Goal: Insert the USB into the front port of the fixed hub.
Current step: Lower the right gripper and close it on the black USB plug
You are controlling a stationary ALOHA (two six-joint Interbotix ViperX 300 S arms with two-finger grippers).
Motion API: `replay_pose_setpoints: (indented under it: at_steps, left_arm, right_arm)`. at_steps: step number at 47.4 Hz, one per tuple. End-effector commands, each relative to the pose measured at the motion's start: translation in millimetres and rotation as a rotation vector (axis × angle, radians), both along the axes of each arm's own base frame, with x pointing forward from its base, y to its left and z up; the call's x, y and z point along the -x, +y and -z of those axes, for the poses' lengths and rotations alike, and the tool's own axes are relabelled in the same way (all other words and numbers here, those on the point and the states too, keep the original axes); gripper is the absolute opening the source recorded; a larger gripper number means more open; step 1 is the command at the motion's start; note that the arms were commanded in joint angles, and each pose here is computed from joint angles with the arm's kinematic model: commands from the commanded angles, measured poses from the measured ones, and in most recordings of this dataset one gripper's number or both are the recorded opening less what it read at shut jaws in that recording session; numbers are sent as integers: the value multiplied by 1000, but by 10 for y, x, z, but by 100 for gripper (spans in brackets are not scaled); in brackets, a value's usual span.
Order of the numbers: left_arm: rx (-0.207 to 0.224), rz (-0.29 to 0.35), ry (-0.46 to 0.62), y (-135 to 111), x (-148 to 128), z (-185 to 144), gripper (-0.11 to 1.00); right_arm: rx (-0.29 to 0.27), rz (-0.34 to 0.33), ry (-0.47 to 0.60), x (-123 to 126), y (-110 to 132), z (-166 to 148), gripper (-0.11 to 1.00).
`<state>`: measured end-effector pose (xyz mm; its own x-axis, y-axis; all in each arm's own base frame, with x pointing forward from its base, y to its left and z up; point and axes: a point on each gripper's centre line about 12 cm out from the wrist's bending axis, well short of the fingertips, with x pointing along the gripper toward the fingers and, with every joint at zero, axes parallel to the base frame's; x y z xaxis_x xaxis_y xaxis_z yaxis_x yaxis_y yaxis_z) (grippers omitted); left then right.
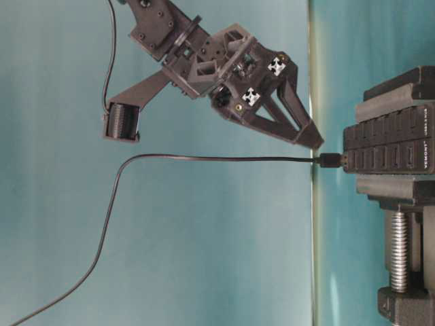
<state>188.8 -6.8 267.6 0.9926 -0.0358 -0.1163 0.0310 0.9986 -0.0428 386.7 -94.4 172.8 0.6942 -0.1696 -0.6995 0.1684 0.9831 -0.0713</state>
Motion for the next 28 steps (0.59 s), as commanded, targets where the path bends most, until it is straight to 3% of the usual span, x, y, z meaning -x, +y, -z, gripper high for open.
replay_pose_setpoints:
  at_steps: [1, 28]
  left_arm:
    - [0, 0, -14, -1, -22, -90, 0]
    - [34, -4, -23, 0, 11, -99, 0]
  right_arm:
    - [20, -11, -55, -78, 0, -158, 92]
    - [18, -11, -49, -195, -21, 20, 86]
